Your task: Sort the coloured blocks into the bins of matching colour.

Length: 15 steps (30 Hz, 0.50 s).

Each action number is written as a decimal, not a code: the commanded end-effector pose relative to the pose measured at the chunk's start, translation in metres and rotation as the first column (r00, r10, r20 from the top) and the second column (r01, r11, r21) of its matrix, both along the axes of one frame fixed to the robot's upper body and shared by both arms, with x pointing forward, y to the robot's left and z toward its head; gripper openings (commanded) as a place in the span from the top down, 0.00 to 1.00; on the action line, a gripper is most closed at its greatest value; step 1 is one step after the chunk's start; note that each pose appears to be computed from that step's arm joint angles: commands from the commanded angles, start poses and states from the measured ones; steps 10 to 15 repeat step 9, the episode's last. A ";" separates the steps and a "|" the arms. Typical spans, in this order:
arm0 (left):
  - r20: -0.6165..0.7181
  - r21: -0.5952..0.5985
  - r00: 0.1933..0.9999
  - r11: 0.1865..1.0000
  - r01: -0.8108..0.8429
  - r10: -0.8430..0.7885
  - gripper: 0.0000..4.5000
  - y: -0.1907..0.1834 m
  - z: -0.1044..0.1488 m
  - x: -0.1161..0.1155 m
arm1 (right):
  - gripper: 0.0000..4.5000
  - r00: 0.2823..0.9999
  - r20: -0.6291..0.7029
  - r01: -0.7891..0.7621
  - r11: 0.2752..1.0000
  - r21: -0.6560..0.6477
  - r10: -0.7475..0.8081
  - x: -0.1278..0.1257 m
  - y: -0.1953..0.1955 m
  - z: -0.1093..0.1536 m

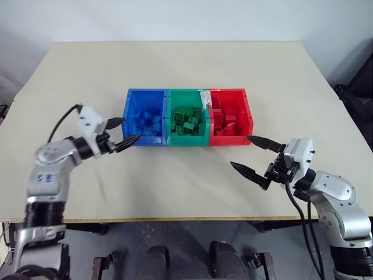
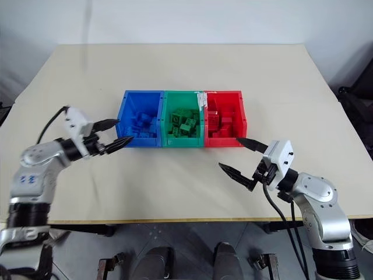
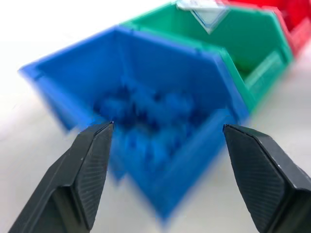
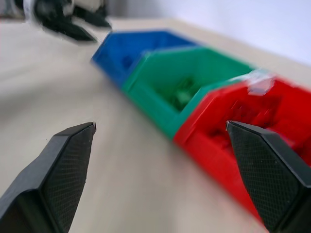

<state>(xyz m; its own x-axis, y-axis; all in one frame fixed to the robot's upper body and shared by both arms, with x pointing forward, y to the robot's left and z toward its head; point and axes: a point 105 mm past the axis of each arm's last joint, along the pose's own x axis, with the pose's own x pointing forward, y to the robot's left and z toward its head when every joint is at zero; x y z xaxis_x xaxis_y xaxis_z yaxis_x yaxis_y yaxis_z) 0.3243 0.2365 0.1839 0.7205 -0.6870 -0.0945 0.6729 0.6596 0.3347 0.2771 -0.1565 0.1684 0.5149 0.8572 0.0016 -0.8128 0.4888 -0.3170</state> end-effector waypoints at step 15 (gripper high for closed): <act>0.052 0.066 0.997 0.996 -0.065 0.062 0.15 0.015 0.001 -0.046 | 0.00 0.999 0.016 -0.031 0.998 -0.052 0.032 0.024 -0.024 0.005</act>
